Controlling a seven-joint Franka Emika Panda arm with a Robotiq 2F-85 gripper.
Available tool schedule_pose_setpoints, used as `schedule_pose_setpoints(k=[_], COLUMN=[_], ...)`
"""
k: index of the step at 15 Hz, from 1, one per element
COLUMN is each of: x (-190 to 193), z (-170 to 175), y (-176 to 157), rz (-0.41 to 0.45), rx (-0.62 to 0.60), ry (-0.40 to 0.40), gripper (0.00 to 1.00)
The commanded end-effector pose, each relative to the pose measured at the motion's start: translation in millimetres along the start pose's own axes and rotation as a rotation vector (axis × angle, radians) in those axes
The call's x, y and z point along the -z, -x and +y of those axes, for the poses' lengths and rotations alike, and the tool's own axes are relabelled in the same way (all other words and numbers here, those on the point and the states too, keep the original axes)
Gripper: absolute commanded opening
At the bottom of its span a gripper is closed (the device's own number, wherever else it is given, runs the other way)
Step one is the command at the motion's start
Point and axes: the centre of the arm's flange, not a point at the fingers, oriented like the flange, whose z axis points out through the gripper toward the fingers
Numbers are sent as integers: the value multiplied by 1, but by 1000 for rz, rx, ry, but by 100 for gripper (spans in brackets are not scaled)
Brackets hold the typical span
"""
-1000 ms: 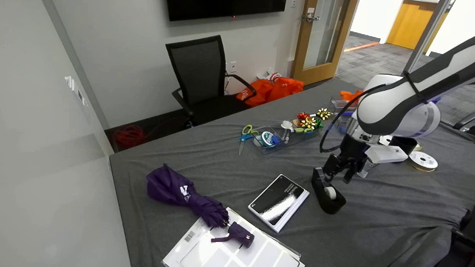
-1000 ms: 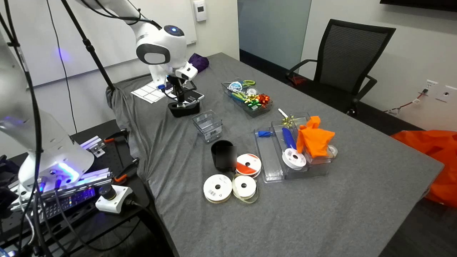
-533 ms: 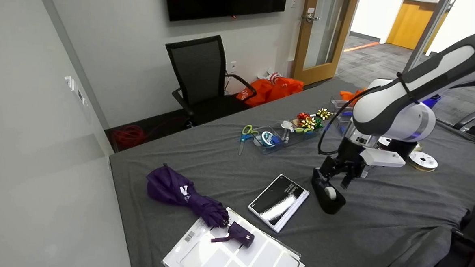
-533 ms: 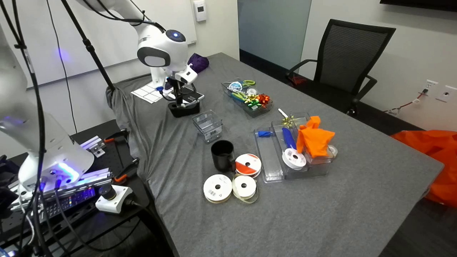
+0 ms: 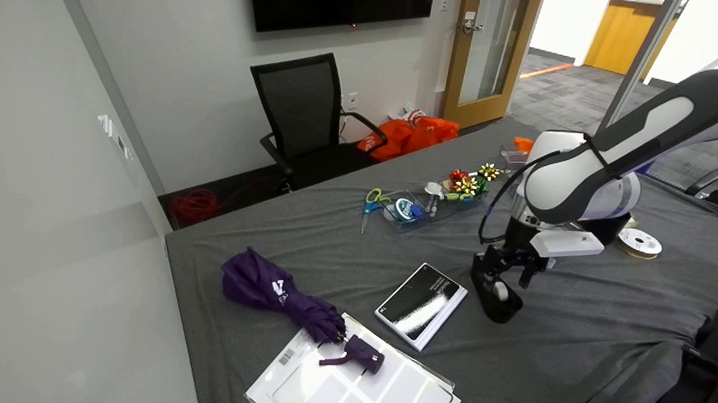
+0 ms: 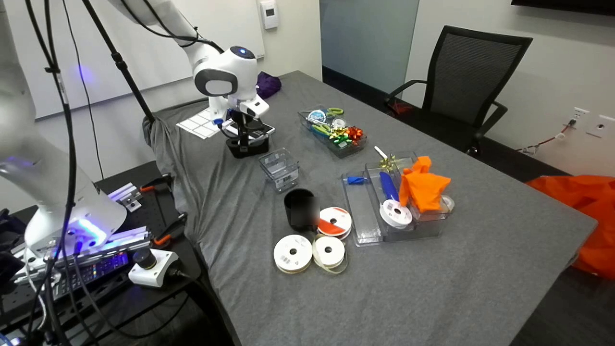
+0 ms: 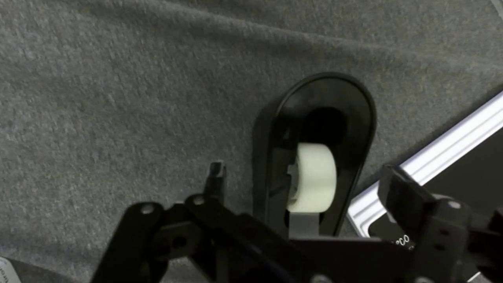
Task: Put the black masking tape dispenser on the black object on the left
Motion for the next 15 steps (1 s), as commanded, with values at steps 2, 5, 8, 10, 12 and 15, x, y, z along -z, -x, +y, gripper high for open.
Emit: schedule_pose_setpoints(k=[2, 5, 8, 10, 12, 15], x=[-18, -30, -38, -42, -41, -34], z=[-10, -10, -9, -7, -8, -9], y=[-17, -19, -21, -21, -22, -22], rz=[-8, -20, -33, -38, -47, -42], rx=[32, 36, 35, 50, 40, 31], ry=[2, 8, 27, 41, 50, 53], gripper=[100, 100, 100, 74, 59, 41])
